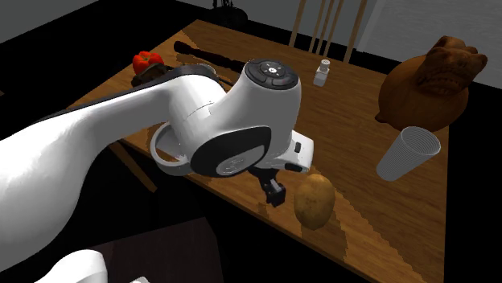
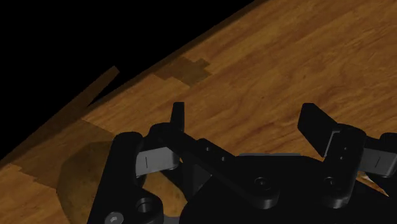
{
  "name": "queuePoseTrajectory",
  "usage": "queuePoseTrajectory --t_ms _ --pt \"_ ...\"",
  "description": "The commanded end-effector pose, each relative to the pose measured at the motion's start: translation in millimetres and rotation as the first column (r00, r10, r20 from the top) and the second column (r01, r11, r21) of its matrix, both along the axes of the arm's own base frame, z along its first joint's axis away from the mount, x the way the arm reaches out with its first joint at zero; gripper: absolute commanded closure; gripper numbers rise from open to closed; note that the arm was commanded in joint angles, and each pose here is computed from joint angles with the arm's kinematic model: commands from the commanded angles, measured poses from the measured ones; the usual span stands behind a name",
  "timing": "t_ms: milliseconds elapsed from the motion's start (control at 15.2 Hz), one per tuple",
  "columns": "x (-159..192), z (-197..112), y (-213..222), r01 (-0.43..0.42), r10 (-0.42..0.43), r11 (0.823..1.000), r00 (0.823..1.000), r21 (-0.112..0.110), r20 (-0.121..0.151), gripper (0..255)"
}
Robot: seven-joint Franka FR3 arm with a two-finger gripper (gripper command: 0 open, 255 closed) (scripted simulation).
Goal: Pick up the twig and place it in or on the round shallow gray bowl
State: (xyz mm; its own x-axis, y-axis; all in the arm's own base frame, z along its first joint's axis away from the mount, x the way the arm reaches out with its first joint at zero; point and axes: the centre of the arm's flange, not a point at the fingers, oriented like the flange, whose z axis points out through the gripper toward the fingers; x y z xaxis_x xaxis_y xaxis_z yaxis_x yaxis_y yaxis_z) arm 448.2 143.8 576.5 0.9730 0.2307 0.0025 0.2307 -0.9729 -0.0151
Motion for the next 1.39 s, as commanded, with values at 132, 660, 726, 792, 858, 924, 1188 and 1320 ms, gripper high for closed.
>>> queuePoseTrajectory --t_ms 132,660,726,792,858,924,1188,1320 --pt "28 0 45 -0.109 0.109 0.994 0.994 0.001 -0.006 0" --pt "68 -2 144 -0.319 0.319 0.948 0.948 0.002 -0.017 0" --pt "72 -2 157 -0.345 0.345 0.939 0.939 0.003 -0.018 0" --pt "75 -2 170 -0.37 0.37 0.929 0.929 0.003 -0.019 0" --pt "78 -3 183 -0.395 0.395 0.919 0.919 0.003 -0.02 0" --pt "80 -3 196 -0.419 0.419 0.908 0.908 0.004 -0.022 0" --pt "85 -9 234 -0.489 0.489 0.872 0.872 0.005 -0.025 0" --pt "85 -19 234 -0.489 0.489 0.872 0.872 0.005 -0.025 0"
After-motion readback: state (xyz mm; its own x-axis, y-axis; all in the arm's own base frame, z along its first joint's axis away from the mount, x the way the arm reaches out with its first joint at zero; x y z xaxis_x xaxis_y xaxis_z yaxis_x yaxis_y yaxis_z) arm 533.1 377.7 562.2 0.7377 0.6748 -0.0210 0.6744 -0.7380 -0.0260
